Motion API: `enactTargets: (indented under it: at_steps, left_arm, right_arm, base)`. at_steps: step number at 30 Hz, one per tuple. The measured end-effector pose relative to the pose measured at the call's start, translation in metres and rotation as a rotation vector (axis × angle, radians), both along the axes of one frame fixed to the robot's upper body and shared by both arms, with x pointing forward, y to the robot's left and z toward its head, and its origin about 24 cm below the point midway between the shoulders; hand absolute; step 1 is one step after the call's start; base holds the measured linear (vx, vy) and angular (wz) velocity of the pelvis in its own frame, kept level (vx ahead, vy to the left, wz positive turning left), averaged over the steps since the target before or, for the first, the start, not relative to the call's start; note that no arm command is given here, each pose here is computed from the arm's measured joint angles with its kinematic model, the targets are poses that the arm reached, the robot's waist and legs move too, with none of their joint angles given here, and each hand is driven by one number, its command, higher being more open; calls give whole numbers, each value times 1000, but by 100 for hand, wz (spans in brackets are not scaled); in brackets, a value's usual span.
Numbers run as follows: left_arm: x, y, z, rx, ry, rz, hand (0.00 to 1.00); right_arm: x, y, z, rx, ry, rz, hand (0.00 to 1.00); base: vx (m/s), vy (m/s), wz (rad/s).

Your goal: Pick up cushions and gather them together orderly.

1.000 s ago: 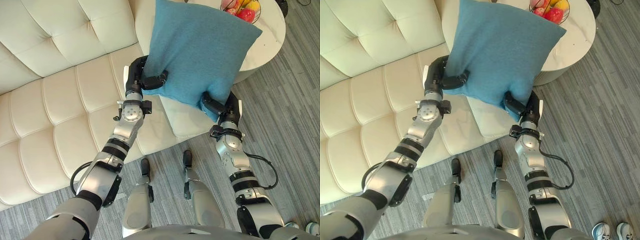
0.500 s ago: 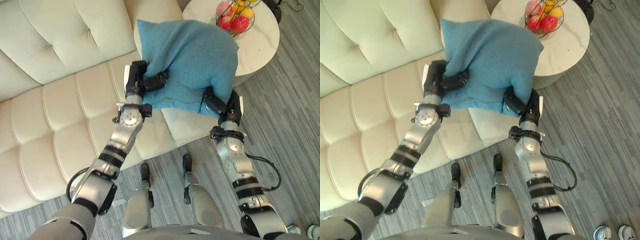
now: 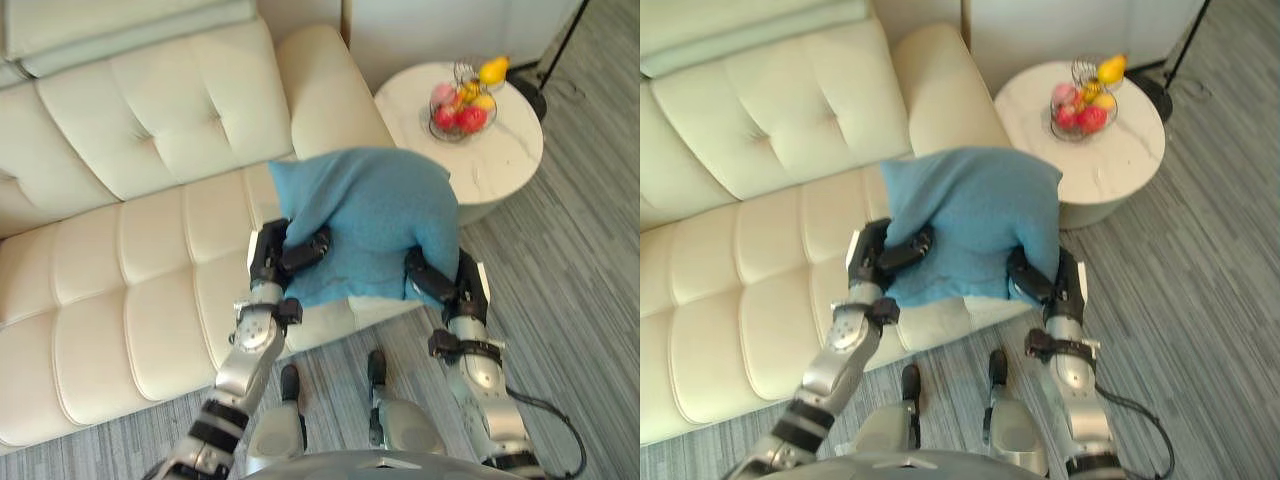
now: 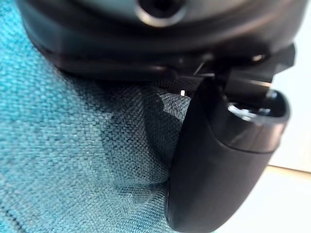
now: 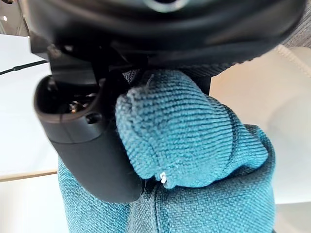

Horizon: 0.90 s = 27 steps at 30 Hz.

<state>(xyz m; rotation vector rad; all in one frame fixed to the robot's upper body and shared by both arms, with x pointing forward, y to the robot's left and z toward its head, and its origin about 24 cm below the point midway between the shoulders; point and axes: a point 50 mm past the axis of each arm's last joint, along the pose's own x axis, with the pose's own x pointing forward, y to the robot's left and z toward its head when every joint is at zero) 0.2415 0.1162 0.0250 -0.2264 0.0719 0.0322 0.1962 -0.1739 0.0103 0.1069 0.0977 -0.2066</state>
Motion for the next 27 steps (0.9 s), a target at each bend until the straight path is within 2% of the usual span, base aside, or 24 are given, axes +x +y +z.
enactTargets:
  at_steps: [4, 8, 9, 10, 11, 17, 20, 23, 25, 27]
  left_arm:
    - [-11, -7, 7, -54, -22, -3, 0]
    - [-11, -14, 15, -75, -69, -24, 0]
    - [-10, -15, 16, -78, -72, -26, 0]
    - [-15, -28, -11, -42, 43, -104, 0]
    - [-17, -26, -14, -33, 57, -101, 0]
    - [-19, -25, -17, -23, 68, -117, 0]
    - [-33, -31, -32, -54, 131, -154, 0]
    - [-36, -14, -41, 9, 163, -154, 0]
    - [-46, -24, -58, -12, 259, -164, 0]
    - [-47, -24, -59, -13, 265, -169, 0]
  right_arm:
    - [-14, -3, 7, -1, -19, -18, 0]
    - [-5, -10, 17, -58, -80, -52, 0]
    - [1, -12, 17, -67, -88, -54, 0]
    - [1, -26, -17, -108, 78, -119, 0]
    - [0, -23, -22, -100, 104, -113, 0]
    - [-3, -23, -27, -96, 132, -123, 0]
    - [-20, -34, -44, -115, 217, -146, 0]
    - [-29, -17, -57, -47, 275, -136, 0]
    - [-38, -29, -60, -92, 306, -140, 0]
    - [-40, -31, -61, -99, 316, -136, 0]
  base:
    - [-14, -3, 79]
    - [15, 8, 95]
    - [32, 655, 191]
    - [22, 631, 170]
    - [46, 605, 162]
    - [25, 41, 3]
    - [102, 223, 24]
    - [65, -2, 60]
    - [203, -12, 88]
    - [234, 71, 37]
